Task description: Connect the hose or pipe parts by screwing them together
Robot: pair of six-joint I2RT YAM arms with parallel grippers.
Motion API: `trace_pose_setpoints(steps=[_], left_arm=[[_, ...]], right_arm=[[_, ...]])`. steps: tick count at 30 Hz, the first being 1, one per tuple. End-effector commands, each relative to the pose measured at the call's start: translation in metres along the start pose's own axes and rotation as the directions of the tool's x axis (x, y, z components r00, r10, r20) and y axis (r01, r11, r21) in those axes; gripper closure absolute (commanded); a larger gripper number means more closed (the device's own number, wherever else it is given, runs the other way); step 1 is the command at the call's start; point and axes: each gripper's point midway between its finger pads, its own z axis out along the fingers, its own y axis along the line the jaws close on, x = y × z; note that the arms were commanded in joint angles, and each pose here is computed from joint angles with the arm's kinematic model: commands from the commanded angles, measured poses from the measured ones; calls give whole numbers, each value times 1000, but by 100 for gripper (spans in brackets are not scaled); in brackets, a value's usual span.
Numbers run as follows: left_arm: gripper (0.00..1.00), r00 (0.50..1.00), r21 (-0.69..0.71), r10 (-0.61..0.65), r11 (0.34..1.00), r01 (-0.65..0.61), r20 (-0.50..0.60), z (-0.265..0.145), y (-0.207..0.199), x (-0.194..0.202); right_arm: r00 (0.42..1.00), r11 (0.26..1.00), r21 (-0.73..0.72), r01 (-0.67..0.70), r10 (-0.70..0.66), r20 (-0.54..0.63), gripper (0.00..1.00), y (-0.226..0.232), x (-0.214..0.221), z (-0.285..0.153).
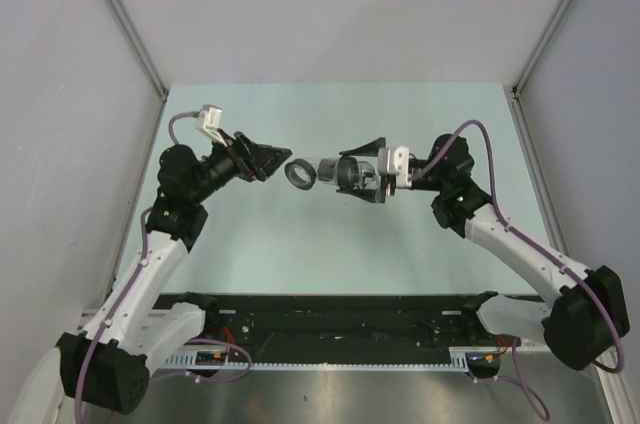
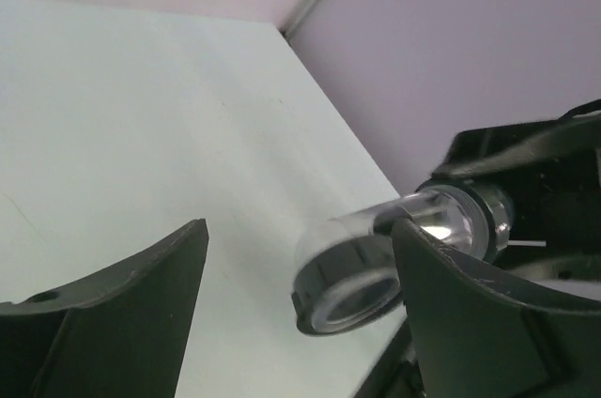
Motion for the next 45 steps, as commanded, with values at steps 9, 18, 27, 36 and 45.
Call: trace_pose_setpoints(steps=[9, 18, 27, 36, 45], left_arm=[[15, 818, 165, -303, 889, 428, -489, -16, -38, 46], [13, 751, 104, -382, 855, 508, -538, -23, -32, 69], [28, 696, 112, -440, 796, 595, -567, -28, -39, 75], [81, 781, 186, -375, 834, 520, -499, -26, -44, 62], [100, 873, 256, -237, 894, 368, -426, -17, -36, 56]], right_arm=[[774, 784, -99, 613, -621, -123, 100, 35, -12, 15], [722, 734, -63, 676, -677, -142, 100, 31, -17, 24], [729, 742, -36, 670, -666, -157, 100, 27, -9, 34], [859, 859, 49, 509, -505, -77, 100, 21, -8, 41], [956, 953, 84, 292, -291, -33, 100, 12, -6, 32]])
